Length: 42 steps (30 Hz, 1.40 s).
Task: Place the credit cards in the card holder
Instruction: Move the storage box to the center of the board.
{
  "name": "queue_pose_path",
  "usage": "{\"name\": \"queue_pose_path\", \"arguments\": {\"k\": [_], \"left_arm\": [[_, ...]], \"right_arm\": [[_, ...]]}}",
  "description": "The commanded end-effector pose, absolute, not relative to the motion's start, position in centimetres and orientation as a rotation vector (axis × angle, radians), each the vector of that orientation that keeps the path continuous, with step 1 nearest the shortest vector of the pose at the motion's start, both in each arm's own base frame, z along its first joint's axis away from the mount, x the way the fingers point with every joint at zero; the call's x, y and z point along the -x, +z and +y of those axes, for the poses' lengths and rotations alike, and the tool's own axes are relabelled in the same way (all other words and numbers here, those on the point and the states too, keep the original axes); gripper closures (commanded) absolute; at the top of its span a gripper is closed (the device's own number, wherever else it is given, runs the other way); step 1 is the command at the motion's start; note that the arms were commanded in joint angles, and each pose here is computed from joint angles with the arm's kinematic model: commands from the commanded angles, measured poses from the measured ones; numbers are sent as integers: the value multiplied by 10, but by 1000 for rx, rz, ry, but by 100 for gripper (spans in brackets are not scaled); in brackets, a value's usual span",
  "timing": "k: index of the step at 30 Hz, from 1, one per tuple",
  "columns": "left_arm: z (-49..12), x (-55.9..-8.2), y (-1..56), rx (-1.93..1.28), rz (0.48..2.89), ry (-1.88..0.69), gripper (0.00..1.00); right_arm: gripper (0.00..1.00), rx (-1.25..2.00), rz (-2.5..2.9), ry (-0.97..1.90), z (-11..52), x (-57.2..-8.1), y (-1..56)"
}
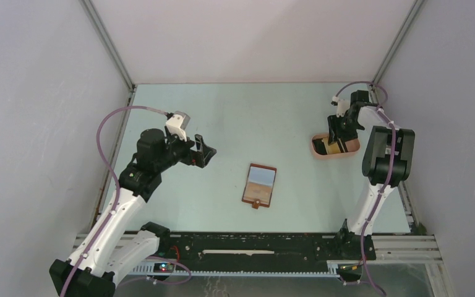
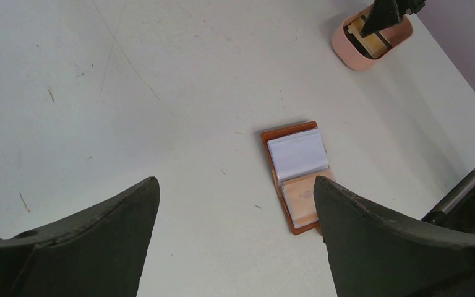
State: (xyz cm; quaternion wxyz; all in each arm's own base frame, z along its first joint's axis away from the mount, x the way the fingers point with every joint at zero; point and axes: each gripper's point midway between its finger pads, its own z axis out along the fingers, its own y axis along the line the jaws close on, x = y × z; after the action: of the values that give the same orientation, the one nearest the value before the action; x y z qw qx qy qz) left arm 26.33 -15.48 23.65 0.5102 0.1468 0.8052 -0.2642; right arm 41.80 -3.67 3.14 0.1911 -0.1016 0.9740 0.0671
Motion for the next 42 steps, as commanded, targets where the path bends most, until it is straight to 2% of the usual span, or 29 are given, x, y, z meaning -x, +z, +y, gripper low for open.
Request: {"name": "queue_pose_path", "arguments": {"k": [1, 7, 19, 32, 42], "left_arm": [[-155, -263, 228, -350, 1948, -654, 1], [-155, -264, 226, -347, 1955, -654, 1], [-157, -263, 225, -349, 1959, -662, 1], [-156, -263, 225, -348, 1961, -662, 1], [-157, -263, 224, -348, 1964, -663, 0]], "right_arm": [[63, 307, 2718, 241, -30, -412, 32], [70, 287, 2674, 302, -28, -412, 44], [78, 229, 2626, 457, -23, -410, 55], [78, 167, 2573, 752, -3, -405, 66], [72, 146, 2548, 882, 6, -401, 71]]}}
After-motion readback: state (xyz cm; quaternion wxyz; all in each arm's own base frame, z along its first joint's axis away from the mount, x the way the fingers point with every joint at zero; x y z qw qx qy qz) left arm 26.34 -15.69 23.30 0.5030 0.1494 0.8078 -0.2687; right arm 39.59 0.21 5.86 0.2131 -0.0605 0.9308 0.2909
